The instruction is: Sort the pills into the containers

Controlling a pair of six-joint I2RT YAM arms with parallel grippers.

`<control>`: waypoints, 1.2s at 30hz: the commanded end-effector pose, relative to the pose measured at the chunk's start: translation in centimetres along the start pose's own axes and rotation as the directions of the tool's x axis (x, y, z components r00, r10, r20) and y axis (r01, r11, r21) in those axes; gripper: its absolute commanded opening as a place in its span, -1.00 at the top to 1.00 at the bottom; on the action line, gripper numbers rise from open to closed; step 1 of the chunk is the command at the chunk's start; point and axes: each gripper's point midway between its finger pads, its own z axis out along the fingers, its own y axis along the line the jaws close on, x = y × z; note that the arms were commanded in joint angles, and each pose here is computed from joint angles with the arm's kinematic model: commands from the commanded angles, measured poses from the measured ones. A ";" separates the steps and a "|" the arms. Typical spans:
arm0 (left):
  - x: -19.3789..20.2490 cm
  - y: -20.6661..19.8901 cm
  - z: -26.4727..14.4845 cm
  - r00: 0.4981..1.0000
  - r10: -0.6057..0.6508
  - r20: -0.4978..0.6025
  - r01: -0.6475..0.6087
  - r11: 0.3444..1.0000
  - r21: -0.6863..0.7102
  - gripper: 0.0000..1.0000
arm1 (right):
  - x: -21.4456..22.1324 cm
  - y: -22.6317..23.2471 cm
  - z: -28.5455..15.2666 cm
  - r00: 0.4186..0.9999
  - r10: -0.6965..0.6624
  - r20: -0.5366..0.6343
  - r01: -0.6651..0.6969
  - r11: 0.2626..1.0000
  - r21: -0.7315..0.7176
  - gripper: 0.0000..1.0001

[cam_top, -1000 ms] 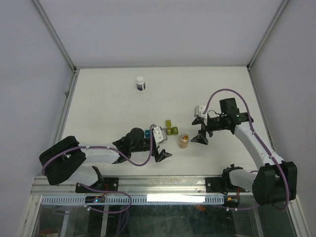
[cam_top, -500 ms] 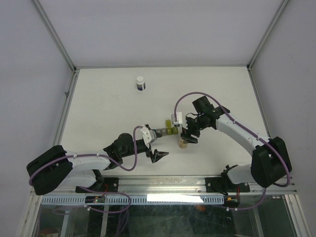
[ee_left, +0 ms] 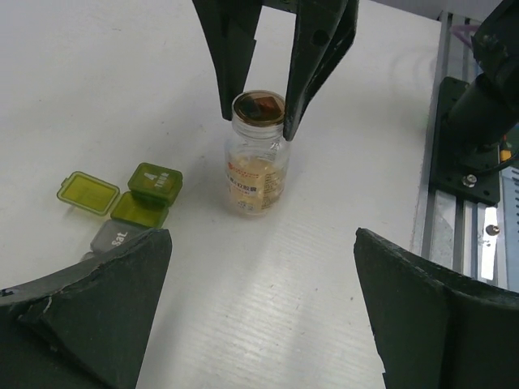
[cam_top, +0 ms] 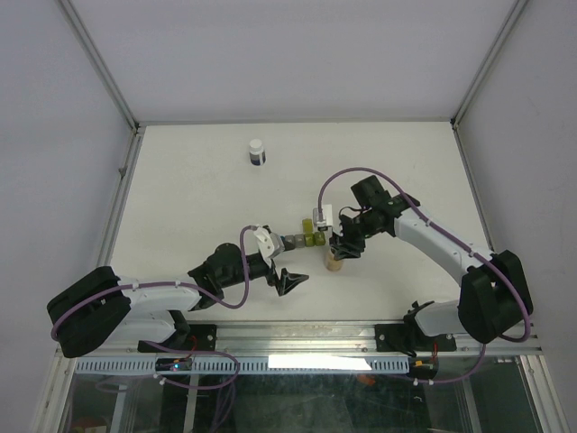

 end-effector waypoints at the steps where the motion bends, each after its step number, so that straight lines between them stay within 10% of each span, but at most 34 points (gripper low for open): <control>1: -5.3 -0.8 1.1 0.986 -0.069 0.151 0.063 0.997 0.043 -0.98 | -5.1 0.1 -3.8 0.974 0.030 0.227 -0.029 1.000 -0.007 0.85; 26: -5.6 1.0 8.4 0.977 0.162 0.141 -0.137 0.976 -0.171 -0.96 | -7.9 0.8 -7.5 0.810 0.279 0.515 -0.225 0.960 -0.166 1.00; 36: -5.9 0.4 9.2 0.981 0.111 0.159 -0.089 0.986 -0.138 -0.54 | -7.8 0.9 -7.2 0.803 0.302 0.514 -0.238 0.953 -0.188 1.00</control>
